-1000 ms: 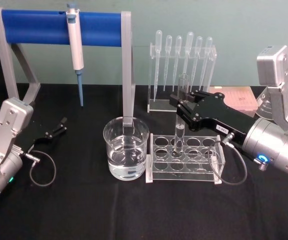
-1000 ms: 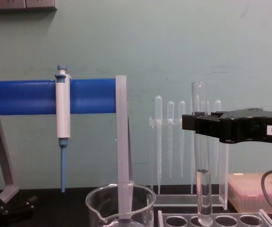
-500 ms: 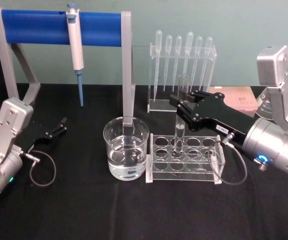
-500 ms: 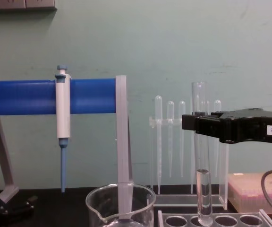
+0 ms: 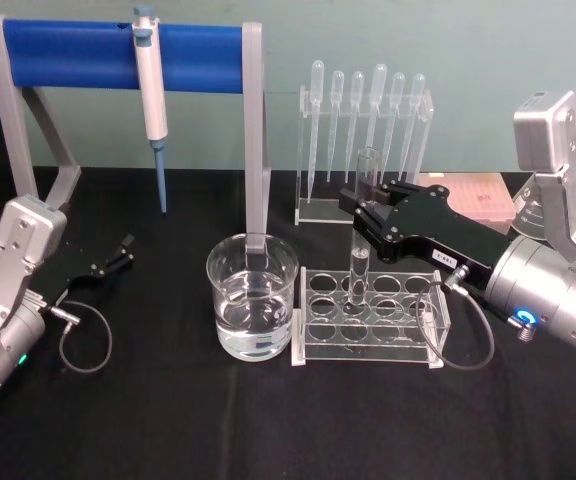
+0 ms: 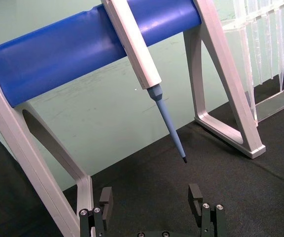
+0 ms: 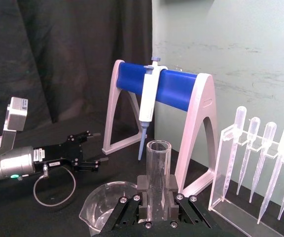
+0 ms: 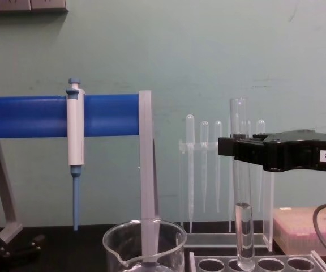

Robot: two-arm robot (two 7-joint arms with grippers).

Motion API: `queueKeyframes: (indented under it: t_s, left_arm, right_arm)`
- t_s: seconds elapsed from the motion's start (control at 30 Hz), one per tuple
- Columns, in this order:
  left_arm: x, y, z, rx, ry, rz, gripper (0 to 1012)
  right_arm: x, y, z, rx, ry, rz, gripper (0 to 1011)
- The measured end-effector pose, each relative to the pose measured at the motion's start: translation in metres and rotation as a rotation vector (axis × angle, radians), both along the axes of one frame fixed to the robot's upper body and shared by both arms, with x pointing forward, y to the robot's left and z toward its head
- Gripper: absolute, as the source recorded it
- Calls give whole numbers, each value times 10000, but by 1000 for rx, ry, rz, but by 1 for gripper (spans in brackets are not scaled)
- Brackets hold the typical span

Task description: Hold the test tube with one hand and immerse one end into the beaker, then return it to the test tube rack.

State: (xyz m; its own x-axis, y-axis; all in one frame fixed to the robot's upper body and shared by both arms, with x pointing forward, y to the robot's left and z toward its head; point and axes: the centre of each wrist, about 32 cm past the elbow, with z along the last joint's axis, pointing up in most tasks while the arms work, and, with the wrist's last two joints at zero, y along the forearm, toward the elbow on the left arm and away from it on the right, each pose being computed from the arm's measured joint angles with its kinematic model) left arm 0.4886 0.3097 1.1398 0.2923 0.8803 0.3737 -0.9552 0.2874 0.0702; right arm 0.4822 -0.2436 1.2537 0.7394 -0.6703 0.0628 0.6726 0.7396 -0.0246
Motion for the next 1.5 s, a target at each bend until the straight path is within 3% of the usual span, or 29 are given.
queueKeyframes:
  t_s: [0.33,0.6,0.87,1.03,1.5]
  left_arm:
    - [0,0,0,0,0,0,1000]
    - [0,0,0,0,0,0,1000]
    - [0,0,0,0,0,0,1000]
    - [0,0,0,0,0,0,1000]
    - [0,0,0,0,0,0,1000]
  right_arm:
    - [23,27,46,3,-14,9,225]
    - [157,282,291,20,-79,87,225]
    - [315,552,348,26,-92,143,225]
    - [388,655,217,29,-81,158,225]
    - [479,745,-429,36,-52,170,225]
